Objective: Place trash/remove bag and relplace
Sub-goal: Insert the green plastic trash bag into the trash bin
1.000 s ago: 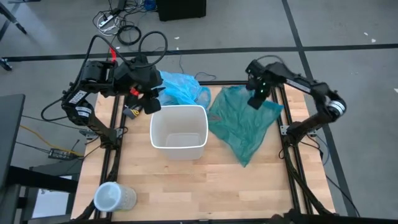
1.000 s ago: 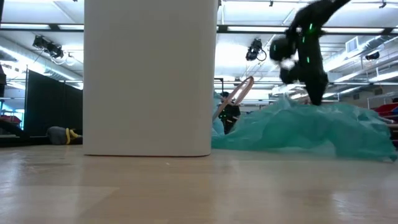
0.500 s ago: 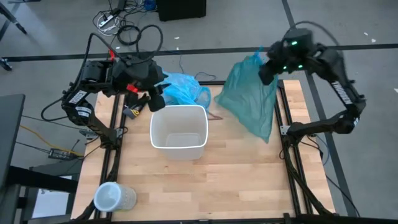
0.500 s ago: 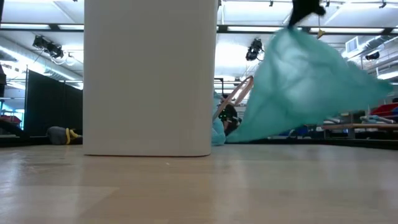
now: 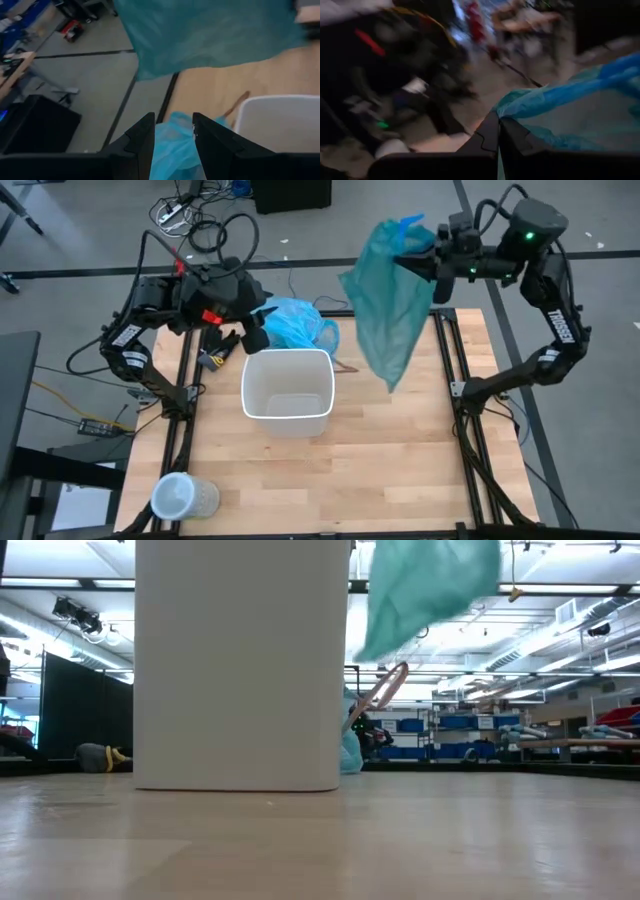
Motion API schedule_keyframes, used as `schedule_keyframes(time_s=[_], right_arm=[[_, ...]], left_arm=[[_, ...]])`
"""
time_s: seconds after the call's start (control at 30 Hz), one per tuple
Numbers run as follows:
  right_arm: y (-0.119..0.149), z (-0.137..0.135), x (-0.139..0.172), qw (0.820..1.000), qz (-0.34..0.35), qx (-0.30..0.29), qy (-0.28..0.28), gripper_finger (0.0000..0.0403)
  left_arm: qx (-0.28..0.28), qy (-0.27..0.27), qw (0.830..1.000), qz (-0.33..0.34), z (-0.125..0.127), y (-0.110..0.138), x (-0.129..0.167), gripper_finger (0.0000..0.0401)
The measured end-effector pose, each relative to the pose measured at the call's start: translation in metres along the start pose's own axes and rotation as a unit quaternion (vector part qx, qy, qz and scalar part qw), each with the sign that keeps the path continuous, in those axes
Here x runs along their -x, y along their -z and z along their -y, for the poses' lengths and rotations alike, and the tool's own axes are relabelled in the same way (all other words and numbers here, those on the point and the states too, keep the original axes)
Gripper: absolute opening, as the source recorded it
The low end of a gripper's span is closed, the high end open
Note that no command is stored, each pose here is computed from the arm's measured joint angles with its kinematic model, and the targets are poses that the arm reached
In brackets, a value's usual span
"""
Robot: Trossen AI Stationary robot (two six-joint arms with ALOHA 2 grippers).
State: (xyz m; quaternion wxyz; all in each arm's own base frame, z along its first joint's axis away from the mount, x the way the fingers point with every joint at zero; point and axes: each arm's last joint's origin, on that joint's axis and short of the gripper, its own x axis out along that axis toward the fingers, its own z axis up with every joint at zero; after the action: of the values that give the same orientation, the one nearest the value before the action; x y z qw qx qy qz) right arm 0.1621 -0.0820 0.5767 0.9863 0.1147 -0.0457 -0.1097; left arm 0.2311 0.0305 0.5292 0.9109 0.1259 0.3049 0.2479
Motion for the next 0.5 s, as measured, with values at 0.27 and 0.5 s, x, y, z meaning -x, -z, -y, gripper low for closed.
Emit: schedule_keyframes(time_s=[0.27,0.5], right_arm=[[-0.024,-0.034,-0.029,0.984,0.090,-0.016,-0.153,0.0000],[-0.042,-0.055,-0.046,0.961,0.173,0.008,-0.217,0.0000]], left_arm=[[0.022,-0.022,0.999,0.008,-0.012,0.003,0.007,0.0143],[0.037,-0.054,0.998,0.010,-0.030,0.013,0.026,0.0143]])
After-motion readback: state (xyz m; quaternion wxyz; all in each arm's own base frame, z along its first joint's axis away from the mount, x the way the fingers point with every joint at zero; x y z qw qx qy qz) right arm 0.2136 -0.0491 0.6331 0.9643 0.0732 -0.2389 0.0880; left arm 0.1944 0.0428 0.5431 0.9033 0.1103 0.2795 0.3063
